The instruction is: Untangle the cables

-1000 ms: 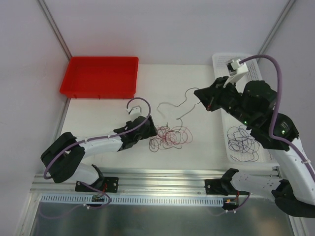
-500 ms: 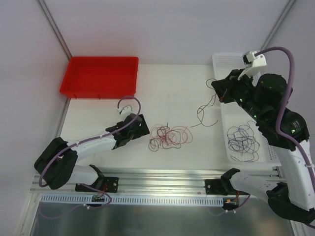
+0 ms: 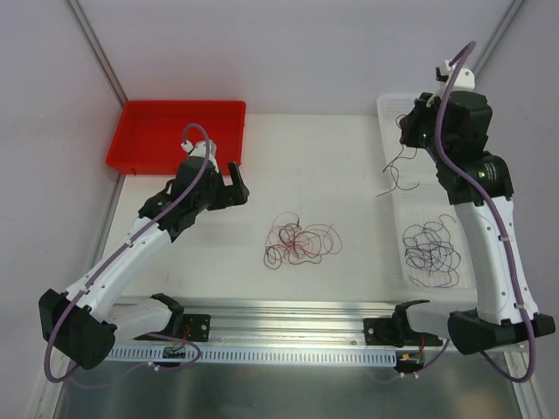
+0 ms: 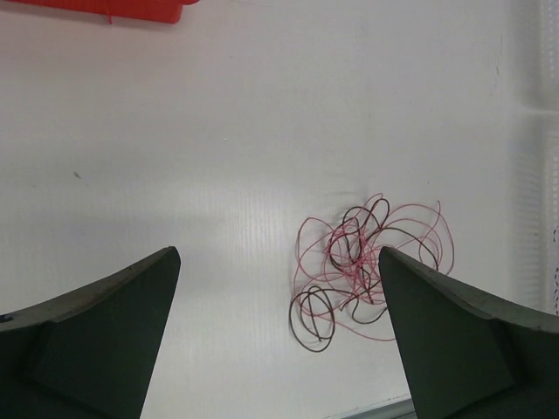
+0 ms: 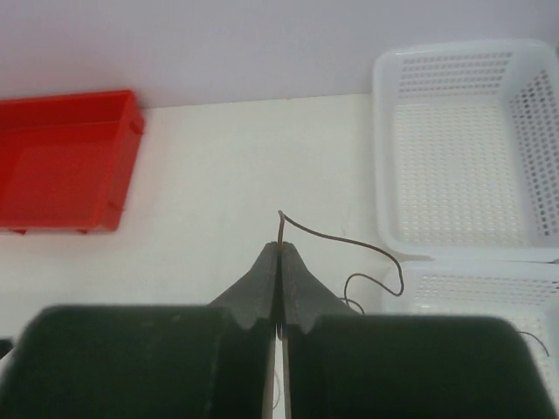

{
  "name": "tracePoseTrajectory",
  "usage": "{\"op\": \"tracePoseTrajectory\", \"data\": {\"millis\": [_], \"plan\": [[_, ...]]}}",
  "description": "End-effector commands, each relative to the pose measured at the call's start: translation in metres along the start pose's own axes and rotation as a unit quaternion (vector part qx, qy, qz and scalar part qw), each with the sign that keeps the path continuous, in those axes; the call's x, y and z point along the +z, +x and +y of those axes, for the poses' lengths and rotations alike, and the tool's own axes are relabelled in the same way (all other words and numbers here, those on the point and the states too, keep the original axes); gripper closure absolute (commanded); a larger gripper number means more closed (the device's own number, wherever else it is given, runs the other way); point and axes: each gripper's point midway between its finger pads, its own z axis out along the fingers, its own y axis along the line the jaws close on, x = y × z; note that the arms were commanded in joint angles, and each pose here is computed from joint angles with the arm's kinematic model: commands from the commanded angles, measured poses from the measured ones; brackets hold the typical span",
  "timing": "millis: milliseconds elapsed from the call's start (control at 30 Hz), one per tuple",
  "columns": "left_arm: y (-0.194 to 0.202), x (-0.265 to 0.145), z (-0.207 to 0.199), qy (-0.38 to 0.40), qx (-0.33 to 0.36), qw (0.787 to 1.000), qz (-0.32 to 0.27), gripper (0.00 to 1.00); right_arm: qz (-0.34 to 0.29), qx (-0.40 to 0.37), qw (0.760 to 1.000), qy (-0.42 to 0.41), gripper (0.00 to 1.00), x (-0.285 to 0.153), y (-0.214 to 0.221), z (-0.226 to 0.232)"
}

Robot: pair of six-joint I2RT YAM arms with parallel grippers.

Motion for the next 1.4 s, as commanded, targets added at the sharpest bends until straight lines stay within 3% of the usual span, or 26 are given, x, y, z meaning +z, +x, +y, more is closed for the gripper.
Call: {"op": "tracePoseTrajectory", "data": {"millis": [0,167,333,400,500,567,633,700,800,933,1167,1300,1367], "plan": [[-0.003,-0.028,0.013,0.005,0.083,0.996,0.022,0.01,-0.064,0.004,0.996,0.062,0.99,0.028,-0.039,-0.036],[-0.006,-0.034,0.043,-0.047,0.121,0.991,-0.014,0.01,-0.065,0.023,0.988,0.141,0.99,0.083,-0.043,-0.103],[0.01,-0.026,0.056,-0.045,0.14,0.989,-0.026,0.01,-0.061,0.037,0.982,0.172,0.99,0.136,-0.042,-0.154],[0.011,-0.027,0.057,-0.044,0.145,0.988,-0.026,0.01,-0.049,0.046,0.981,0.184,0.95,0.166,-0.036,-0.175],[0.013,-0.024,0.06,-0.051,0.153,0.987,-0.023,0.01,-0.041,0.049,0.982,0.18,0.58,0.192,-0.036,-0.188],[0.014,-0.021,0.06,-0.051,0.155,0.986,-0.017,0.01,0.002,0.056,0.982,0.182,0.36,0.217,-0.008,-0.2],[0.019,-0.016,0.057,-0.043,0.159,0.986,-0.003,0.01,0.017,0.054,0.983,0.175,0.29,0.223,0.0,-0.2],[0.023,-0.012,0.055,-0.037,0.159,0.987,0.009,0.01,0.018,0.056,0.985,0.162,0.22,0.22,0.0,-0.194],[0.027,-0.011,0.05,-0.023,0.156,0.987,0.018,0.01,0.02,0.072,0.986,0.147,0.2,0.205,0.006,-0.183],[0.03,-0.01,0.045,-0.008,0.158,0.987,0.026,0.01,0.04,0.095,0.993,0.065,0.2,0.181,0.02,-0.136],[0.037,-0.01,0.033,0.028,0.16,0.986,0.044,0.01,0.159,0.1,0.981,-0.046,0.21,0.128,0.114,-0.037],[0.047,-0.007,0.025,0.054,0.158,0.984,0.068,0.01,0.241,0.08,0.964,-0.074,0.23,0.092,0.192,0.012],[0.05,-0.006,0.021,0.063,0.154,0.983,0.076,0.01,0.245,0.094,0.962,-0.077,0.24,0.076,0.207,0.024]]}}
